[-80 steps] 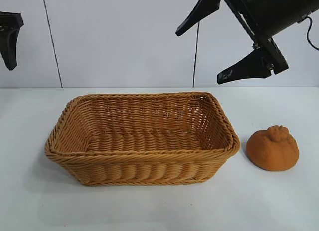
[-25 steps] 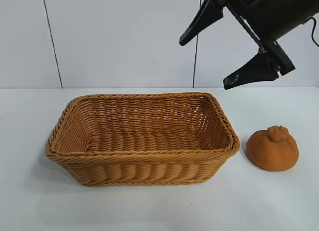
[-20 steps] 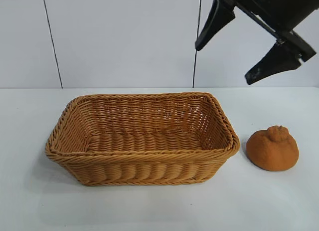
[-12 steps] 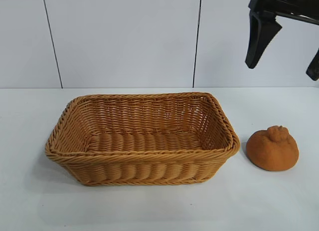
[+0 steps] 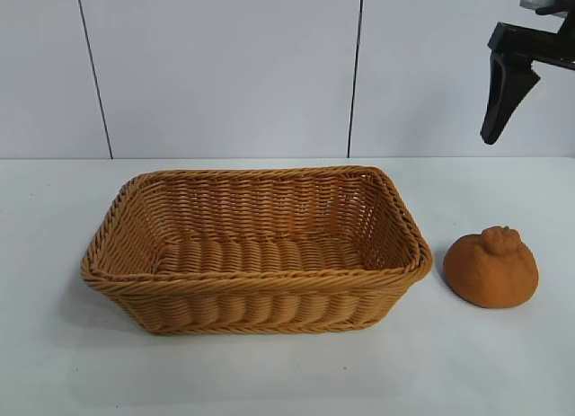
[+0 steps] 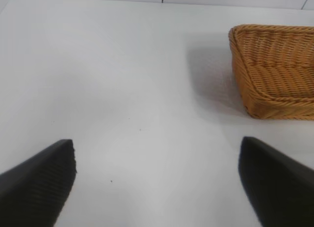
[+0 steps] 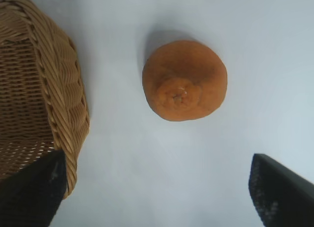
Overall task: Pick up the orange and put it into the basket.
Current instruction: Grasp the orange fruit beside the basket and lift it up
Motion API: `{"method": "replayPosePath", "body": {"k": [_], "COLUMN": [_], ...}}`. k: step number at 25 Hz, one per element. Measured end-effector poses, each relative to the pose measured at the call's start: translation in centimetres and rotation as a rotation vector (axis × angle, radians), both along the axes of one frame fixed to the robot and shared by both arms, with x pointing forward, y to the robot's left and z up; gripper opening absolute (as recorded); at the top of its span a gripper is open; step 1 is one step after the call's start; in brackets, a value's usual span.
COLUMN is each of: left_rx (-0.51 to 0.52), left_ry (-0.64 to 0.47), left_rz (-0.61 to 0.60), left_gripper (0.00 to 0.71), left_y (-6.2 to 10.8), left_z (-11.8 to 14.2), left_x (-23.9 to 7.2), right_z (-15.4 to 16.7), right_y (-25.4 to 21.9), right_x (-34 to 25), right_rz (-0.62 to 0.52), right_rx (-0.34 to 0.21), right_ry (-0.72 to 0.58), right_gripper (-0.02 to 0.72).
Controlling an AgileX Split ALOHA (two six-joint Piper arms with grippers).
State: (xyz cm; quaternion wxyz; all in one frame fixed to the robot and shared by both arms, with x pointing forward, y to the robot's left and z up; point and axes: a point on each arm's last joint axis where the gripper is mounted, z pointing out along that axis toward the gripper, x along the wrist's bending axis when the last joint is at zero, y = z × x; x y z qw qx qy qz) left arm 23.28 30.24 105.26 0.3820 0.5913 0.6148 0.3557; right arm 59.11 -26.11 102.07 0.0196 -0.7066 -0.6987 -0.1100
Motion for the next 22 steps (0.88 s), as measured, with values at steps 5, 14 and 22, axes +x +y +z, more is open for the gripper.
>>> {"method": "replayPosePath", "body": {"k": [5,14,22], "left_rx": [0.0,0.0,0.0], "left_ry": [0.0,0.0,0.0], "left_rz": [0.0,0.0,0.0], "left_gripper": [0.643,0.643,0.643], "left_y": [0.0,0.0,0.0], "left_z": [0.0,0.0,0.0], "left_x": [0.0,0.0,0.0], "right_z": [-3.2,-10.1,-12.5], "right_y": [0.2,0.2,0.0], "right_x": [1.5,3.4,3.6], "right_rz": [-0.016,-0.034,-0.026], "right_rx": [0.008,-0.008,-0.029], "right_ry": [0.035,0.121,0.17], "right_gripper": [0.694,0.694,0.627]}}
